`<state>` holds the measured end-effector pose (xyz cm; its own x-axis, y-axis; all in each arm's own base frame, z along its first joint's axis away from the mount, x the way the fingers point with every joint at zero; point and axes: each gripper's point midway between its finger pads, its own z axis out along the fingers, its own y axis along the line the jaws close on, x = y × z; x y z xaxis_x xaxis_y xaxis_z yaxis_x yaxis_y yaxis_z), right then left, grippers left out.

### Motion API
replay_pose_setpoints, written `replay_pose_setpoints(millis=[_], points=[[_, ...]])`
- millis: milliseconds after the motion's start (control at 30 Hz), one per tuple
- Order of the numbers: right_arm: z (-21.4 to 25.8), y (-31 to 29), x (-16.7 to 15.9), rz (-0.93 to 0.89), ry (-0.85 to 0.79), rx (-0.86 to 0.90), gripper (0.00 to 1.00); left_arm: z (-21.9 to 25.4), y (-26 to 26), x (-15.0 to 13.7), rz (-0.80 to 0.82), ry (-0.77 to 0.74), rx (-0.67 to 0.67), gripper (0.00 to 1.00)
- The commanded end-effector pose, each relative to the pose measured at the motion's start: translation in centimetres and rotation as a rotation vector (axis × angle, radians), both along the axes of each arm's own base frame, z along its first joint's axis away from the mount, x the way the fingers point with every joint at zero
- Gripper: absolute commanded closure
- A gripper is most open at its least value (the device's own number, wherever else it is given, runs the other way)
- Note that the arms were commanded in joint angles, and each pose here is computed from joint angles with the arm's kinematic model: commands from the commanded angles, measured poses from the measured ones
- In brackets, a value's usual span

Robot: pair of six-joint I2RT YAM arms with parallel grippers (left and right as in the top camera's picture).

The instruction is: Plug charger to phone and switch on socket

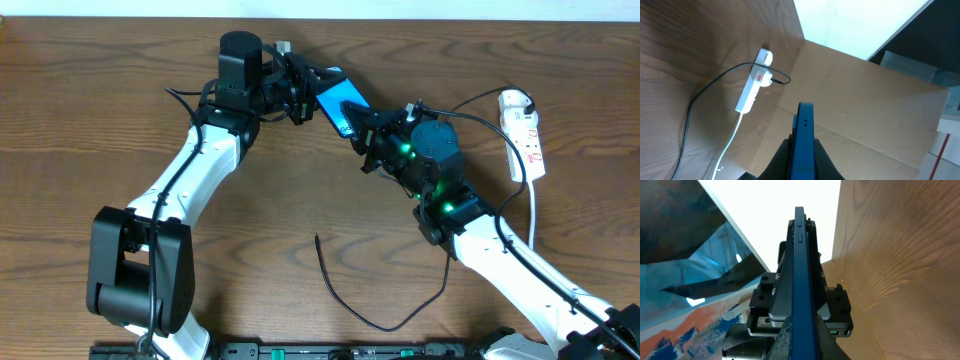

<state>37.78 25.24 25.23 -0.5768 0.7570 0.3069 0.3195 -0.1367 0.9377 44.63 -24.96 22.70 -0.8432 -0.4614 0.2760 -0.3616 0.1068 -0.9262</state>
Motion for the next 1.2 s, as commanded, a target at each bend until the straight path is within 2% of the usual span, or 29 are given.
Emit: replay_pose_setpoints(millis=[0, 100, 167, 333, 367, 400, 467, 667, 833, 1167], points=[[1.3, 0.4, 0.0, 0.005, -0.048, -0.006, 0.99, 1.2, 0.1, -0.2, 0.004, -0.029, -0.001, 0.93], [1.3, 0.4, 0.0, 0.005, -0.048, -0.006, 0.99, 1.2, 0.1, -0.2, 0.004, -0.029, -0.001, 0.93], [1.3, 0.4, 0.0, 0.005, -0.048, -0.006, 0.95, 1.2, 0.1, -0.2, 0.003, -0.029, -0.002, 0.93], [1.3, 0.3, 0.0, 0.004, -0.048, -0.006, 0.62, 1.2, 0.1, -0.2, 0.004, -0.029, -0.002, 0.93], [1.3, 0.3, 0.0, 0.003, -0.048, -0.006, 0.53, 1.2, 0.1, -0.2, 0.004, -0.029, -0.002, 0.93], [1.3, 0.3, 0.1, -0.001, -0.049, -0.007, 0.39, 1.2, 0.1, -0.2, 0.004, -0.029, -0.001, 0.92], [1.3, 0.2, 0.1, -0.004, -0.048, -0.007, 0.23, 1.2, 0.1, -0.2, 0.005, -0.029, -0.001, 0.93], [1.2, 0.2, 0.1, -0.004, -0.045, -0.009, 0.02, 1.2, 0.8, 0.2, 0.02, -0.032, 0.0, 0.92], [0.9, 0.2, 0.0, -0.003, -0.035, -0.021, 0.01, 1.2, 2.7, 1.1, 0.041, -0.076, 0.021, 0.92], [0.3, -0.4, 0.3, -0.011, -0.037, -0.057, 0.01, 1.6, 9.6, 2.2, 0.053, -0.146, 0.018, 0.93]])
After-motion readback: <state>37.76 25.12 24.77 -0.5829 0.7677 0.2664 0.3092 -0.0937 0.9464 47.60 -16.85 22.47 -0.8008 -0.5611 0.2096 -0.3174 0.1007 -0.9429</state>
